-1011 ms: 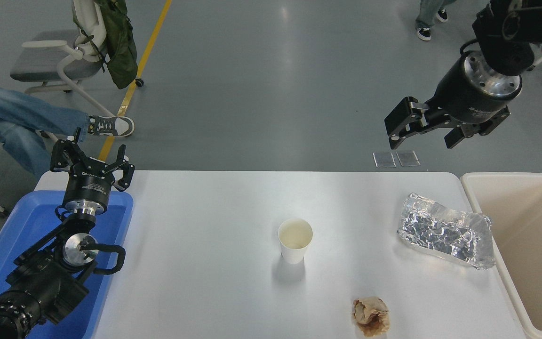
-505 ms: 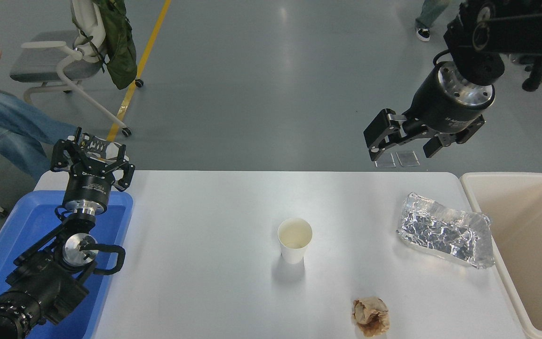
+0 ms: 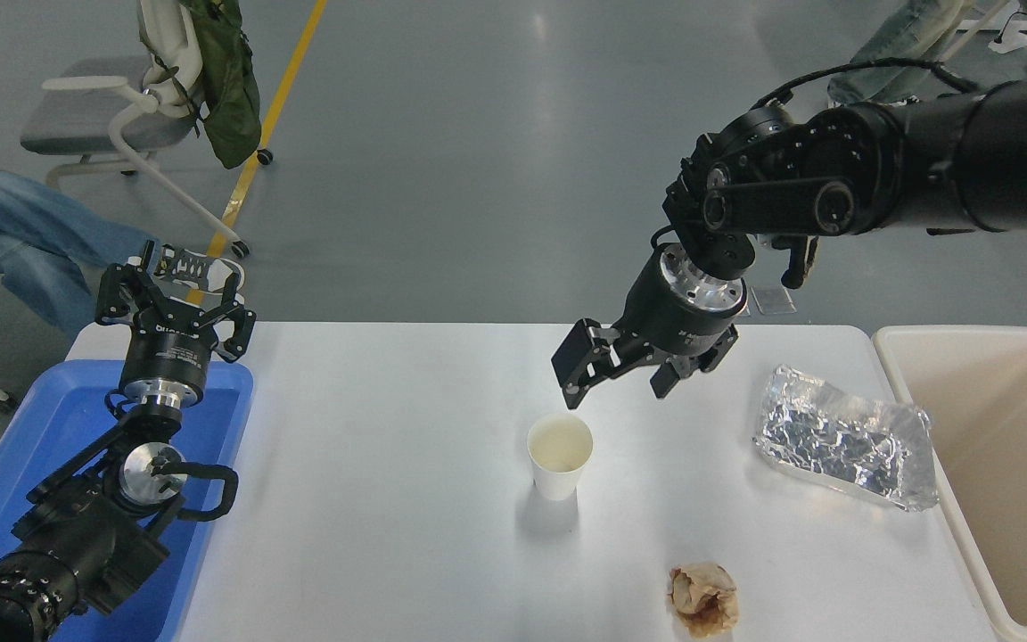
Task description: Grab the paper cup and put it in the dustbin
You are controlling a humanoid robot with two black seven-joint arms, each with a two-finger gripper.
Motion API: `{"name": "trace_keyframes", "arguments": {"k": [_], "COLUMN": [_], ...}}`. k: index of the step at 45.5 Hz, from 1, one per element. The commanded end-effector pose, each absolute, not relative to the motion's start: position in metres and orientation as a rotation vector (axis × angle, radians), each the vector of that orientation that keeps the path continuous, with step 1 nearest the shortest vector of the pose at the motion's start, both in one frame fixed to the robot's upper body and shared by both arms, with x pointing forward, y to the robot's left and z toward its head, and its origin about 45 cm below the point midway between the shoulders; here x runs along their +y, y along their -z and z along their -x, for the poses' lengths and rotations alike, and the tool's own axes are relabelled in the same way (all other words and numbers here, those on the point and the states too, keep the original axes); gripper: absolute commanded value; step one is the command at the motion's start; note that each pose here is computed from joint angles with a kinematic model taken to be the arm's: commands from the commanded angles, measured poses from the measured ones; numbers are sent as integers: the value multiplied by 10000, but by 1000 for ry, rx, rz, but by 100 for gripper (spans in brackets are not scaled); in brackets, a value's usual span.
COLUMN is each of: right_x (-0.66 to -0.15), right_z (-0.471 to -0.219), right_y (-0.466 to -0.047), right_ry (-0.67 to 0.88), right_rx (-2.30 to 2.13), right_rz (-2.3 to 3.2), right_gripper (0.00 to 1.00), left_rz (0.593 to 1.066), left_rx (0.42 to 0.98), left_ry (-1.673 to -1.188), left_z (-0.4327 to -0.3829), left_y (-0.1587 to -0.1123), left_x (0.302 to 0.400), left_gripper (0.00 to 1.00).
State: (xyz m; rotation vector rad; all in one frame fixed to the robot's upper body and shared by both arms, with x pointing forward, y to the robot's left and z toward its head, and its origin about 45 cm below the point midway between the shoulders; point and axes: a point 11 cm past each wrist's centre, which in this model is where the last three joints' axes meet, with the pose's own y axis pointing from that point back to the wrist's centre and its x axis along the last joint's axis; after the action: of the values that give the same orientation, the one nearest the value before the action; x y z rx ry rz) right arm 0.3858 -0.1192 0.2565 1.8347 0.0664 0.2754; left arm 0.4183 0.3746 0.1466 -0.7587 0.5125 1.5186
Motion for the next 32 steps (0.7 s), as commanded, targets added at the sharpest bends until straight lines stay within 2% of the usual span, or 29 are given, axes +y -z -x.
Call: {"name": "trace_keyframes", "arguments": {"k": [1, 12, 32], "right_x": [-1290, -1568, -1641], "right_z": [-3961, -3899, -3868], "right_y": [-2016, -1484, -1292], "right_ry": [-318, -290, -269], "right_rx": [-127, -231, -286], "right_rz": [-1862, -1799, -1802], "right_gripper": [97, 98, 100], "left_rz": [760, 759, 760], "left_rx": [512, 512, 512], "left_ry": [-1518, -1520, -1518], "left_z": [-4184, -4182, -4184], "left_y": [-1469, -1466, -1469], "left_x": [3747, 3751, 3747], "left_gripper": [99, 99, 99]}}
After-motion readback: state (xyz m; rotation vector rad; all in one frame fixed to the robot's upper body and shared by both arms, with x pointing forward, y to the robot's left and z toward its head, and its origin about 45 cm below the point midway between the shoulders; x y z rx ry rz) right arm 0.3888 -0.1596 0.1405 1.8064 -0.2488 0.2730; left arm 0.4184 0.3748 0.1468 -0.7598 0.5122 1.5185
